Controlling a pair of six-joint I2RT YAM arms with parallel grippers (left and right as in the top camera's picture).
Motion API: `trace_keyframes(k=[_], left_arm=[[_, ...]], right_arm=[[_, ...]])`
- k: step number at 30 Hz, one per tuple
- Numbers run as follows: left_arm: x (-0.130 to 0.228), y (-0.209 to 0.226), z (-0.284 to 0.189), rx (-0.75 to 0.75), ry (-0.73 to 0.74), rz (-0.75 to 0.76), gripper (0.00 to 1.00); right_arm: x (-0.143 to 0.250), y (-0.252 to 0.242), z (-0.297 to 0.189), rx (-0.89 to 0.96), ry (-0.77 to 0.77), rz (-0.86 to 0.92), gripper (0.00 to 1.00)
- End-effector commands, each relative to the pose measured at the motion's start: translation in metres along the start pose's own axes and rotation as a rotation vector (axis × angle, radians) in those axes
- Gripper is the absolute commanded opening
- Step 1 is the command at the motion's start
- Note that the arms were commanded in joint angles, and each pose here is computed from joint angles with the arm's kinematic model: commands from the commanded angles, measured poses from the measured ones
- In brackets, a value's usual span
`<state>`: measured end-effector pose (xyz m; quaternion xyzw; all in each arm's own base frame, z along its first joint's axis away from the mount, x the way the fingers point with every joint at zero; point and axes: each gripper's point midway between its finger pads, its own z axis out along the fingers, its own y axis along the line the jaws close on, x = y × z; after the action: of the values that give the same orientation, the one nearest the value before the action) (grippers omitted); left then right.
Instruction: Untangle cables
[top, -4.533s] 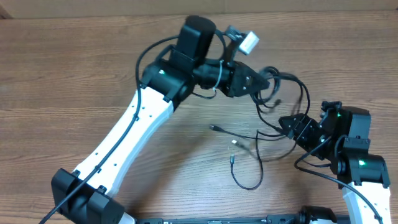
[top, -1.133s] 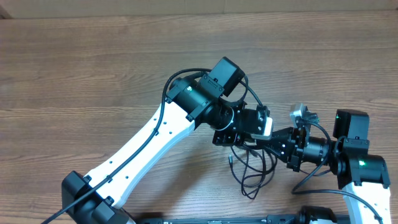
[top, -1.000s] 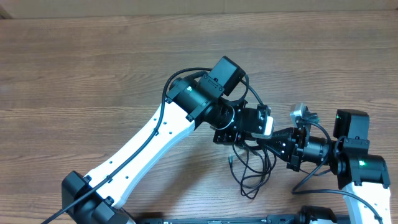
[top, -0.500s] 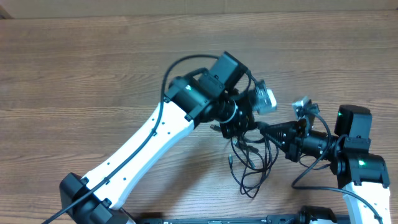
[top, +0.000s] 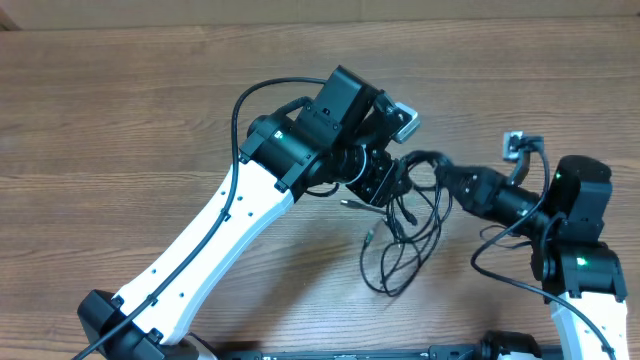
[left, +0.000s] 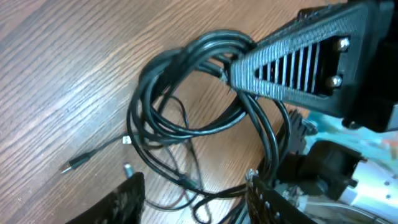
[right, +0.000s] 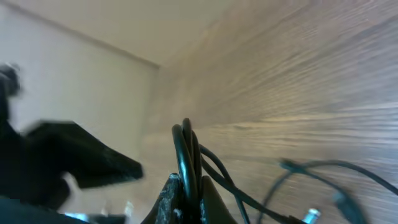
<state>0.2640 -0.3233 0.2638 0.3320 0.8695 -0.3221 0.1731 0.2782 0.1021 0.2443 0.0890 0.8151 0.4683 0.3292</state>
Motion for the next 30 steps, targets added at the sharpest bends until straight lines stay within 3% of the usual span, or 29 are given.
trace_keyframes(k=[1, 6, 9, 15, 16, 17, 20, 26, 30], left_arm=[[-0.017, -0.011, -0.012, 0.018, -0.069, -0.087, 0.52], [-0.034, -0.016, -0.013, 0.052, -0.132, -0.252, 0.57], [-0.040, -0.017, -0.014, 0.068, -0.152, -0.367, 0.70], [-0.041, -0.013, -0.016, 0.080, -0.151, -0.578, 0.72], [-0.041, -0.013, -0.016, 0.084, -0.150, -0.619, 0.80], [-0.041, -0.013, -0.016, 0.086, -0.148, -0.649, 1.00], [-0.041, -0.013, -0.016, 0.088, -0.147, -0.683, 0.97], [-0.042, -0.010, -0.016, 0.082, -0.153, -0.749, 0.69], [-0.042, -0.007, -0.016, 0.074, -0.161, -0.819, 0.61]], right_arm=[[-0.010, 0.015, -0.001, -0.067, -0.022, 0.175, 0.04], [-0.021, 0.024, -0.002, -0.105, -0.052, 0.235, 0.04], [-0.023, 0.027, -0.003, -0.114, -0.060, 0.228, 0.04], [-0.029, 0.026, -0.003, -0.105, -0.090, 0.215, 0.04], [-0.031, 0.026, -0.003, -0.104, -0.097, 0.211, 0.04], [-0.032, 0.028, -0.004, -0.111, -0.102, 0.199, 0.04], [-0.038, 0.034, -0.005, -0.132, -0.121, 0.165, 0.04], [-0.044, 0.041, -0.007, -0.158, -0.144, 0.137, 0.04], [-0.044, 0.048, -0.008, -0.186, -0.136, 0.120, 0.04]])
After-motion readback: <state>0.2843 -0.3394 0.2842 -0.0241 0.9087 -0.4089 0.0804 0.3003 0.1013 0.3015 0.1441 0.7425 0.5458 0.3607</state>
